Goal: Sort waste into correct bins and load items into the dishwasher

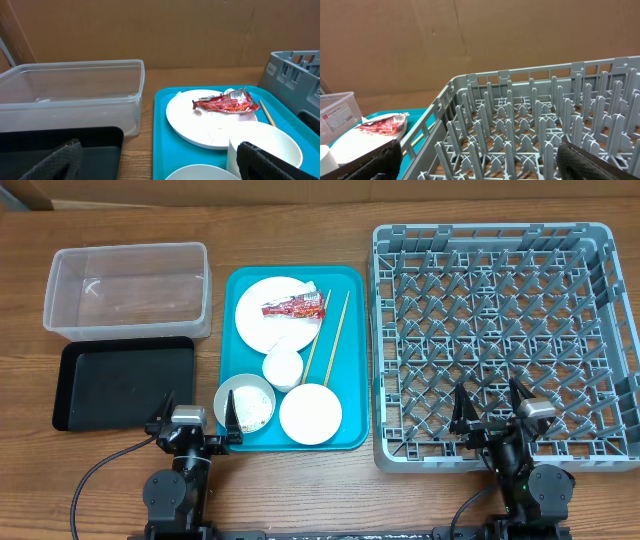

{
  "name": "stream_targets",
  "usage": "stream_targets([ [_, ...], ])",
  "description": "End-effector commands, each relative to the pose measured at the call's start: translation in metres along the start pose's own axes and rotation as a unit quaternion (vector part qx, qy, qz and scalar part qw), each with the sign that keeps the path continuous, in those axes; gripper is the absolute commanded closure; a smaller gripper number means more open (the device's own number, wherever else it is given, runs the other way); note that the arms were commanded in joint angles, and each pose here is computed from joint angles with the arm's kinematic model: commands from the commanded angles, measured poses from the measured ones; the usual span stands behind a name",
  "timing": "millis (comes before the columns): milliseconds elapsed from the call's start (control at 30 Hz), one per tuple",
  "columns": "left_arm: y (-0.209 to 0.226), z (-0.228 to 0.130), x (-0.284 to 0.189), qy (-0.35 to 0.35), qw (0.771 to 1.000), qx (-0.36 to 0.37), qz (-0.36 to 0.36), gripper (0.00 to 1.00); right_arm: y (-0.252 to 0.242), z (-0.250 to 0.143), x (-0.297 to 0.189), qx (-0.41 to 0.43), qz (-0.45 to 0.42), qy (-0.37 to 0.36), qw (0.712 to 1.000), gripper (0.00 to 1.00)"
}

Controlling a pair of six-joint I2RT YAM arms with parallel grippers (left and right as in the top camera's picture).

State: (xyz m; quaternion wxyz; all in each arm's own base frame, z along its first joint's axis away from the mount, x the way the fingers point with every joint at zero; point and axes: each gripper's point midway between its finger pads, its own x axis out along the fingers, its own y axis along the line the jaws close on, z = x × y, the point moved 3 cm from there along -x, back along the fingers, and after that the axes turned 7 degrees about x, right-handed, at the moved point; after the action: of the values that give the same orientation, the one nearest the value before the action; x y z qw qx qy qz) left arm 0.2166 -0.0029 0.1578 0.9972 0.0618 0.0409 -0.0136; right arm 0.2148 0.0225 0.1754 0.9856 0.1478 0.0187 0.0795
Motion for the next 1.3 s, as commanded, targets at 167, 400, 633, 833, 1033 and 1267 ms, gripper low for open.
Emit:
stream_targets([
  [167,0.003,0.000,0.000,-0.002,1.000,-0.005,0.008,0.00,-0.010,0.000,0.000,0.000,-0.033,-0.009,0.999,0.00],
  [400,0.004,0.000,0.000,-0.001,1.000,-0.002,0.011,0.00,-0.010,0.000,0.000,0.000,-0.032,-0.009,0.999,0.00],
  [633,-0.009,0.004,-0.001,-0.014,0.999,-0.005,-0.035,0.00,-0.005,0.007,0.000,-0.003,-0.018,-0.024,1.000,0.00],
  [833,-0.023,0.021,-0.004,-0.054,0.995,-0.003,-0.085,0.00,0.001,0.011,-0.001,-0.005,0.001,-0.028,1.000,0.00],
  [1033,-0.026,0.045,-0.012,-0.068,0.992,-0.015,-0.107,0.00,0.013,0.040,-0.008,-0.011,0.017,-0.057,0.998,0.00],
  [1267,-0.020,0.090,-0.021,-0.056,0.993,0.016,-0.103,0.00,0.031,0.087,-0.022,-0.014,0.024,-0.073,0.997,0.00],
])
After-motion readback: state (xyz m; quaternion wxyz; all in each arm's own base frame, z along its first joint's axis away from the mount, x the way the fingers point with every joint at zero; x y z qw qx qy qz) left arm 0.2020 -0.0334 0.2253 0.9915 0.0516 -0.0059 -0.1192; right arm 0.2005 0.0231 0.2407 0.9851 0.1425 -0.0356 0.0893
